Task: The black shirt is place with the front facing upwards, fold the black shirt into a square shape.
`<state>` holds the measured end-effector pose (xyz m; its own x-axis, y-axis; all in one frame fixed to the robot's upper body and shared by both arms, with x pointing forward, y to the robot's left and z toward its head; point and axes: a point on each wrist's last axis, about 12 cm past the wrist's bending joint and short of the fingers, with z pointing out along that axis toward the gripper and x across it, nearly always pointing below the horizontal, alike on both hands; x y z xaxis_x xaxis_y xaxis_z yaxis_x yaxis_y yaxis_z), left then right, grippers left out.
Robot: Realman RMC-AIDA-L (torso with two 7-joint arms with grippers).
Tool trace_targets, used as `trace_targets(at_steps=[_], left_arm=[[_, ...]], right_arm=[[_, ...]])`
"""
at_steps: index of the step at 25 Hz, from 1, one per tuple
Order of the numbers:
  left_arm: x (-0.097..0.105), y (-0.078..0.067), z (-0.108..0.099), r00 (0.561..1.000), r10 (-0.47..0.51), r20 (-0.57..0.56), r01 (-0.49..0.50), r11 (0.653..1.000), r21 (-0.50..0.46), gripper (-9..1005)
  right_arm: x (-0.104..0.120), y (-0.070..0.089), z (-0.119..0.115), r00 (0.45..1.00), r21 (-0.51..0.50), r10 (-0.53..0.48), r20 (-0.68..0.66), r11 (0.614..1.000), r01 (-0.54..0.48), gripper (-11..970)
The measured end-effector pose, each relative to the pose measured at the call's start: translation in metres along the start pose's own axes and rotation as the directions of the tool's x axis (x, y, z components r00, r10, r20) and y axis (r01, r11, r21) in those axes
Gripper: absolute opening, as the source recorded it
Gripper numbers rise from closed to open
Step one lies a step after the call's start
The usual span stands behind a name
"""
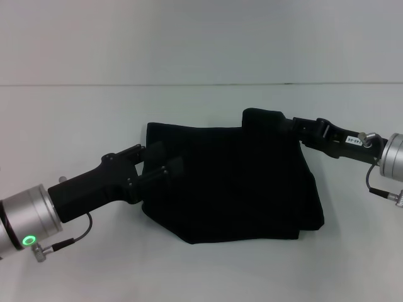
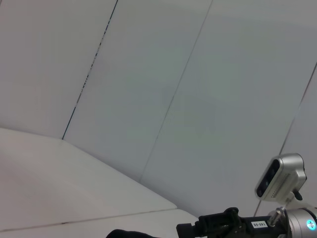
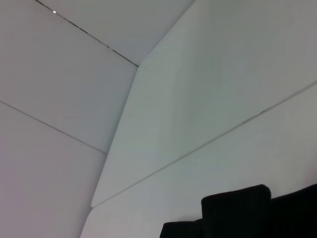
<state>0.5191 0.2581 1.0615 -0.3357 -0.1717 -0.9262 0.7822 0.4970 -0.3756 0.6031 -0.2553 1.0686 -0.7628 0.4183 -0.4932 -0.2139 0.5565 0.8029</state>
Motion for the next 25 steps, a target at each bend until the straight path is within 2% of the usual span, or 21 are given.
trace_targets(at_steps=[5,16,25], left_arm=[[0.001,0.0,0.0,1.0,0.008,0.002,-0.008,1.0,0.0,654],[0.001,0.001,0.0,1.0,0.012,-0.001,-0.012,1.0,-0.01,653],[0.001,0.001,0.0,1.0,0.011,-0.001,-0.011,1.0,-0.012,652]], right_arm=[[0.002,0.0,0.001,1.0,-0.001,0.005,-0.001,1.0,-0.005,456],[0.004,0.0,0.001,1.0,-0.003,0.012,0.007,1.0,-0.011,32],[0.005,-0.003,-0.014,0.995,-0.076,0.029,0.099,0.997,-0.021,33]])
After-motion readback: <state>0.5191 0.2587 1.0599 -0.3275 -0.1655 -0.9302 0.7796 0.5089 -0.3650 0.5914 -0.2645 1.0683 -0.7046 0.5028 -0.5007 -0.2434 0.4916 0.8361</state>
